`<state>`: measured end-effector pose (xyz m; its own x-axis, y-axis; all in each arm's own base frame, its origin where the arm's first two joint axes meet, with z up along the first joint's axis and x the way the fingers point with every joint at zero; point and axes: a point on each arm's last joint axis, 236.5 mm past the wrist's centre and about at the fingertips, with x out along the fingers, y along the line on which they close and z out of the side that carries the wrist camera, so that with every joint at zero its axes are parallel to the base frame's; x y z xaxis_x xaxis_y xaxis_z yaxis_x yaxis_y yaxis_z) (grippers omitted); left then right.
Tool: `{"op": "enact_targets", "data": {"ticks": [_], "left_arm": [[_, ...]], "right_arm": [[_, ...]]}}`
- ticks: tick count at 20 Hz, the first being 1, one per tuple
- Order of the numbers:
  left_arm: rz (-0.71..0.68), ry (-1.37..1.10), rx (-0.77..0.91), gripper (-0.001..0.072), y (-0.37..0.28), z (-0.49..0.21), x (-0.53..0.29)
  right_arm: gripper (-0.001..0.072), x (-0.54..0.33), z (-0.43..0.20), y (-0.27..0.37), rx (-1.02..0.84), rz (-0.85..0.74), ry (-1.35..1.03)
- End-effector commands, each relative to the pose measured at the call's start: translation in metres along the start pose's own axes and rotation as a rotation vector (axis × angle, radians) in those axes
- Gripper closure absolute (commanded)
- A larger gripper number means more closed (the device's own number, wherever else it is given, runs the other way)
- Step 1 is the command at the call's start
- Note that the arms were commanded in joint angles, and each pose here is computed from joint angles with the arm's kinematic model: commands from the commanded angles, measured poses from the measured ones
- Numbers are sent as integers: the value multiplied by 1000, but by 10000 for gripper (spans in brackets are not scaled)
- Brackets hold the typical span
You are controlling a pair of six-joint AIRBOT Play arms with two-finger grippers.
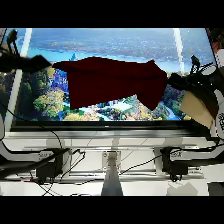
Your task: Fold the clothes and pants, and hang the long-sleeved shirts on hangers.
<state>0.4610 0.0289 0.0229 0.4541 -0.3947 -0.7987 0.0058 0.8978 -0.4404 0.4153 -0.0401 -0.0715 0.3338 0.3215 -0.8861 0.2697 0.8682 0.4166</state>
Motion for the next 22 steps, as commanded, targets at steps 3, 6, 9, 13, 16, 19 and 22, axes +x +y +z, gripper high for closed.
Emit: {"op": "enact_targets", "data": {"ticks": [3,6,9,13,16,19,22], "left_arm": [[-55,148,-192,172,21,-91,12],[-60,175,-212,172,19,-120,16],[-45,168,-238,172,21,-142,13],[-57,213,-280,172,13,-182,14],[-62,252,-331,172,13,-210,25],[-137,253,-364,172,-4,-222,33],[-176,256,-340,173,-15,-231,42]], "right_arm": [[266,23,-1,-12,133,-6,17],[266,35,2,-14,163,2,9],[394,45,11,-9,161,5,-30],[407,56,16,13,62,7,-62],[665,59,17,22,40,6,-72],[700,58,17,20,33,-1,-73],[700,58,17,20,32,-1,-73]]}}
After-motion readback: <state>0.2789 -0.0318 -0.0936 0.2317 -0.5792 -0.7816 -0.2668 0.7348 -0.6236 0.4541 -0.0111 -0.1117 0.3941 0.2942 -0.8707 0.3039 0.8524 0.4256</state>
